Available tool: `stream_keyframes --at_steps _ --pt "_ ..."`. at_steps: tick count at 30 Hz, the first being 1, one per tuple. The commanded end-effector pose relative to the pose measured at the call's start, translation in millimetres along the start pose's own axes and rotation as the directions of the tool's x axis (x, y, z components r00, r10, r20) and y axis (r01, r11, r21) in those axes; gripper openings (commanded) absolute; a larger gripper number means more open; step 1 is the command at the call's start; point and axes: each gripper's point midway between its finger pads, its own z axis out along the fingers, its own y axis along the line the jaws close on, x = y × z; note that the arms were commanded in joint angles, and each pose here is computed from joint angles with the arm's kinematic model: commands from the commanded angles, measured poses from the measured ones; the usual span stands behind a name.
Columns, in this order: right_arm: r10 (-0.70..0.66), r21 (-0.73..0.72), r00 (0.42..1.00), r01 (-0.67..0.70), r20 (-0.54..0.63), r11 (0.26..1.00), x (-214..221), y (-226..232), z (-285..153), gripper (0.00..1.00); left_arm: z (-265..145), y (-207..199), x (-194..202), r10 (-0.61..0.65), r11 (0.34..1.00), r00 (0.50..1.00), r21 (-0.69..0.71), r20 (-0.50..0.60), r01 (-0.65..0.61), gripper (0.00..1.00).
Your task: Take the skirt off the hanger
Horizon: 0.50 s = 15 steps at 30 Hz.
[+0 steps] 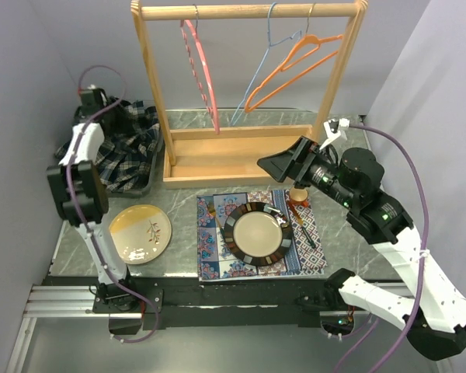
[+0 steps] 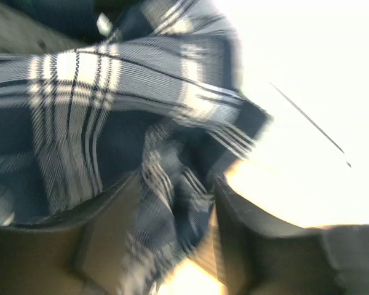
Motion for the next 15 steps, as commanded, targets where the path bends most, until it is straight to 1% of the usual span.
stream_keyframes --at_steps 1,2,3,4,5,6,7,8,9,10,11,12,13,14,15 --pt "-0.043 0.152 0.998 0.038 0.034 0.988 -17.1 -13.4 -20.8 1.00 -110.4 -56.9 -58.1 0.084 0.994 0.979 0.055 0.186 -0.095 0.69" --pt "-0.048 0.175 0.998 0.042 0.029 0.984 -17.4 -16.2 -23.2 1.00 -134.6 -62.9 -54.2 0.096 0.991 0.975 0.075 0.203 -0.113 0.72" --pt "-0.055 0.204 0.997 0.042 0.058 0.978 -26.6 -16.8 -27.2 1.00 -147.0 -66.2 -51.4 0.104 0.988 0.972 0.091 0.210 -0.125 0.78" --pt "-0.059 0.237 0.997 0.047 0.043 0.970 -24.2 -22.7 -29.7 1.00 -159.1 -72.8 -45.5 0.115 0.982 0.971 0.123 0.210 -0.143 0.87" --pt "-0.063 0.246 0.997 0.049 0.050 0.968 -26.8 -23.1 -32.5 1.00 -183.0 -80.9 -31.3 0.134 0.970 0.970 0.173 0.205 -0.170 0.94" --pt "-0.069 0.264 0.995 0.047 0.073 0.963 -32.8 -24.0 -36.1 1.00 -194.9 -87.5 -21.8 0.144 0.958 0.969 0.216 0.200 -0.187 0.99" --pt "-0.066 0.277 0.995 0.042 0.078 0.960 -33.6 -25.5 -39.6 1.00 -206.0 -93.3 -14.5 0.156 0.946 0.966 0.251 0.207 -0.206 0.99" --pt "-0.073 0.278 0.994 0.046 0.086 0.959 -36.1 -24.8 -41.3 1.00 -226.1 -99.1 0.5 0.171 0.930 0.960 0.286 0.221 -0.232 0.97" --pt "-0.078 0.275 0.993 0.050 0.094 0.960 -38.8 -22.6 -43.2 1.00 -237.8 -107.7 13.0 0.190 0.907 0.958 0.335 0.214 -0.255 0.97" --pt "-0.096 0.274 0.991 0.067 0.094 0.959 -39.8 -22.5 -45.5 1.00 -241.8 -105.9 30.9 0.216 0.892 0.957 0.359 0.195 -0.275 0.97" --pt "-0.104 0.270 0.990 0.075 0.095 0.960 -40.3 -21.8 -45.9 1.00 -267.4 -122.3 40.6 0.235 0.854 0.945 0.416 0.227 -0.313 0.97" --pt "-0.109 0.265 0.990 0.081 0.092 0.961 -39.8 -20.8 -45.9 1.00 -279.7 -131.7 53.6 0.248 0.818 0.944 0.474 0.217 -0.324 0.97" --pt "-0.115 0.246 0.990 0.092 0.083 0.965 -38.5 -17.5 -45.8 1.00 -283.4 -133.7 71.4 0.241 0.801 0.953 0.516 0.184 -0.302 0.97" --pt "-0.116 0.241 0.990 0.094 0.077 0.966 -37.4 -16.7 -45.4 1.00 -307.2 -151.6 87.5 0.255 0.743 0.946 0.586 0.198 -0.323 0.97" --pt "-0.117 0.236 0.990 0.095 0.081 0.967 -38.8 -15.1 -46.0 1.00 -318.2 -160.9 93.8 0.255 0.703 0.943 0.629 0.216 -0.334 0.97"
